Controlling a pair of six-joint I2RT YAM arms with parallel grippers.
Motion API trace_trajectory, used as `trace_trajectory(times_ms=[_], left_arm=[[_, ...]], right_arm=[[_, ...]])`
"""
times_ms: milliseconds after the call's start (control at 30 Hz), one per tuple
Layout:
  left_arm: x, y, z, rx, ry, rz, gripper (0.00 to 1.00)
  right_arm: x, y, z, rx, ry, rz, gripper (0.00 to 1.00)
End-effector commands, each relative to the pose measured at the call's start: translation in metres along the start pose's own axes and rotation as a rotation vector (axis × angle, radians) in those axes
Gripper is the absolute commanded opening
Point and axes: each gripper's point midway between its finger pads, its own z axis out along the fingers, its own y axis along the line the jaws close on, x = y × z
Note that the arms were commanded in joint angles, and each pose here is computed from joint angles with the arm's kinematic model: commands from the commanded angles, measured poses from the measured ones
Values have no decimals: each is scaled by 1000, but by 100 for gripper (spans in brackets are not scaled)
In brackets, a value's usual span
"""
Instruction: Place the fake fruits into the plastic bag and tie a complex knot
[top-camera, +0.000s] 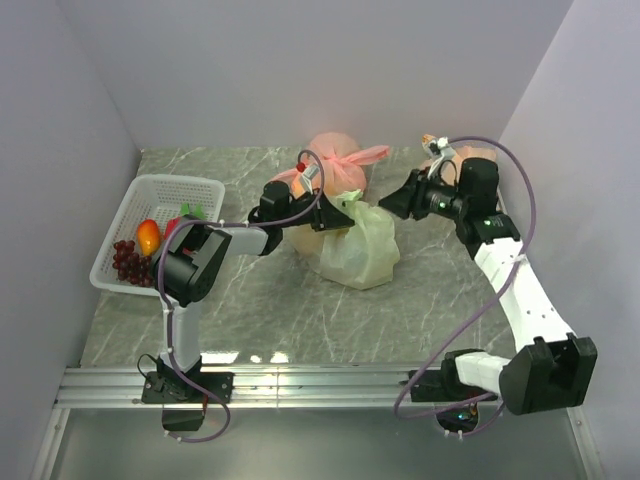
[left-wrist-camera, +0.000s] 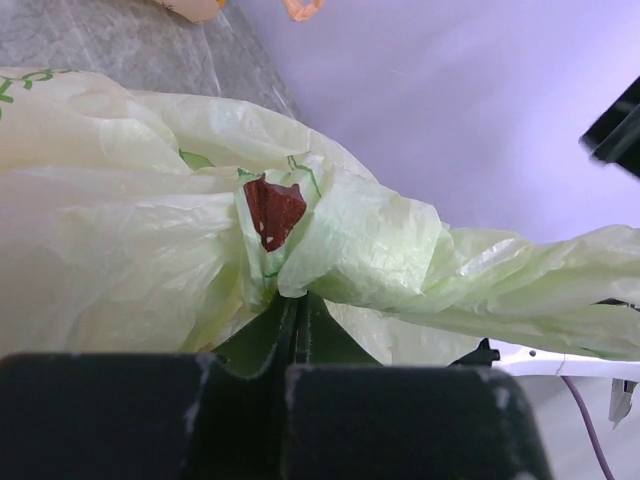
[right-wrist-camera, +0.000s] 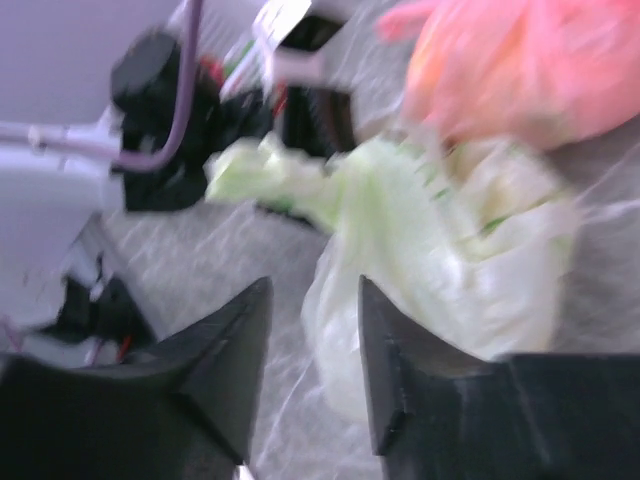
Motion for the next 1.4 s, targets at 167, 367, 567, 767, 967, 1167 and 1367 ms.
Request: trace_trajectory(times_ms=[167,367,567,767,967,1167,1367], left_arm=[[-16,-20,6,57,-1,86,0],[-15,-11,12,20,1,72,0],[-16,-12,21,48,-15,68,0],[-11,-20,22,107,2,60,0],[-3,-59,12,343,36,101,0],[8,-87,2,491,100,150,1],[11,-79,-3,449,117,133,0]], right_arm=[[-20,-69,62,43,5,69,20],[26,-77,80,-47,158,155,35],[65,-49,75,-148,250,246,57],[88,-24,81,-200,291,348,60],[95,-11,90,-218,247,496,62],[75,-1,101,-246,131,503,63],[71,-13,65,-177,190,264,67]])
